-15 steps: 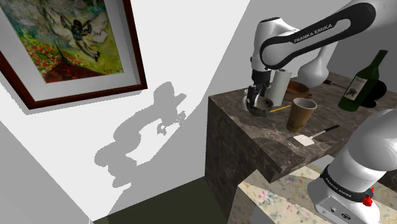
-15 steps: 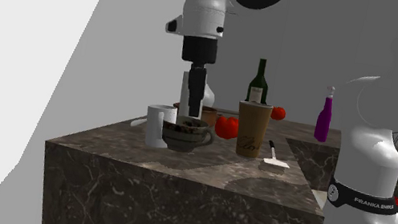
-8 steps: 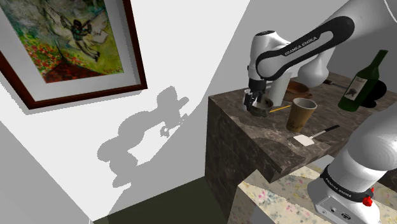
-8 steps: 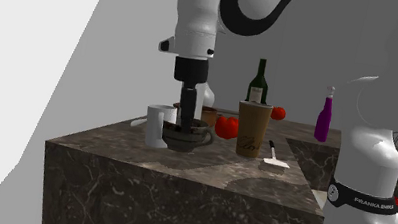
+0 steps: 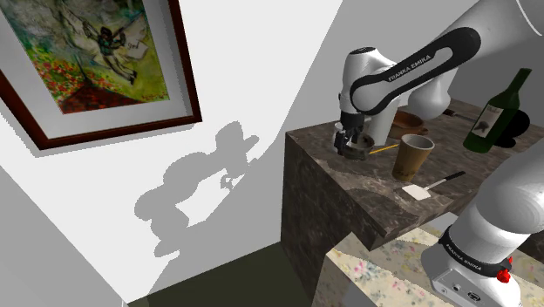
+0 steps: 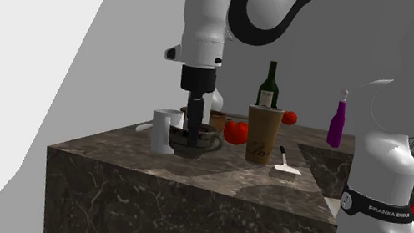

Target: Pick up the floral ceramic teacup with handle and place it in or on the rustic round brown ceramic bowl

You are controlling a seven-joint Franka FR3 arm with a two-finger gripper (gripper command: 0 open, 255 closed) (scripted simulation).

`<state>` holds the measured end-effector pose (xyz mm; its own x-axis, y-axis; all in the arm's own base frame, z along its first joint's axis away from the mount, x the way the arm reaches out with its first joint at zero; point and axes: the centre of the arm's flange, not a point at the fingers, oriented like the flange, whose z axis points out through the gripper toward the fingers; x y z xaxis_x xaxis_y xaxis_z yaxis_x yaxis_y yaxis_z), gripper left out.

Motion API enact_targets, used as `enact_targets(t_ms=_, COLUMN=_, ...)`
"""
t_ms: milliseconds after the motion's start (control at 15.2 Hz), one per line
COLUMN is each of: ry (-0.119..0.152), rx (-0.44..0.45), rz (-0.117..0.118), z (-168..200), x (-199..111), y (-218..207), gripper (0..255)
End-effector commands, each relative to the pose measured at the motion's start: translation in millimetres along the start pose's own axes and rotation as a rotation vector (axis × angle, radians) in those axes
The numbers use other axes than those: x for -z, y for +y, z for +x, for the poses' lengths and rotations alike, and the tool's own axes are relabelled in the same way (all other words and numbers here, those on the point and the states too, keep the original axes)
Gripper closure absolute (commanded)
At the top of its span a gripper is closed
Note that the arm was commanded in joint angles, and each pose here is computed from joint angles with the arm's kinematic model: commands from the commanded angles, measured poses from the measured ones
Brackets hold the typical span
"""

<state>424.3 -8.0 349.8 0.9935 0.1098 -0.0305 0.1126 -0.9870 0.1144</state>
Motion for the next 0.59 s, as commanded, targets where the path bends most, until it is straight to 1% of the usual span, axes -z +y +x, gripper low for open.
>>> enact_targets(t_ms=0, ry=0.0, rx=0.0, rz=0.0, z=0.0, x=0.0, y=0.0, gripper=0)
enact_targets(t_ms=66, ry=0.0, rx=0.0, rz=0.0, z=0.0, x=0.0, y=0.0, gripper=255)
enact_targets(t_ms=528, ry=0.0, rx=0.0, rz=0.0, z=0.1, x=-0.1, y=0.0, gripper=255)
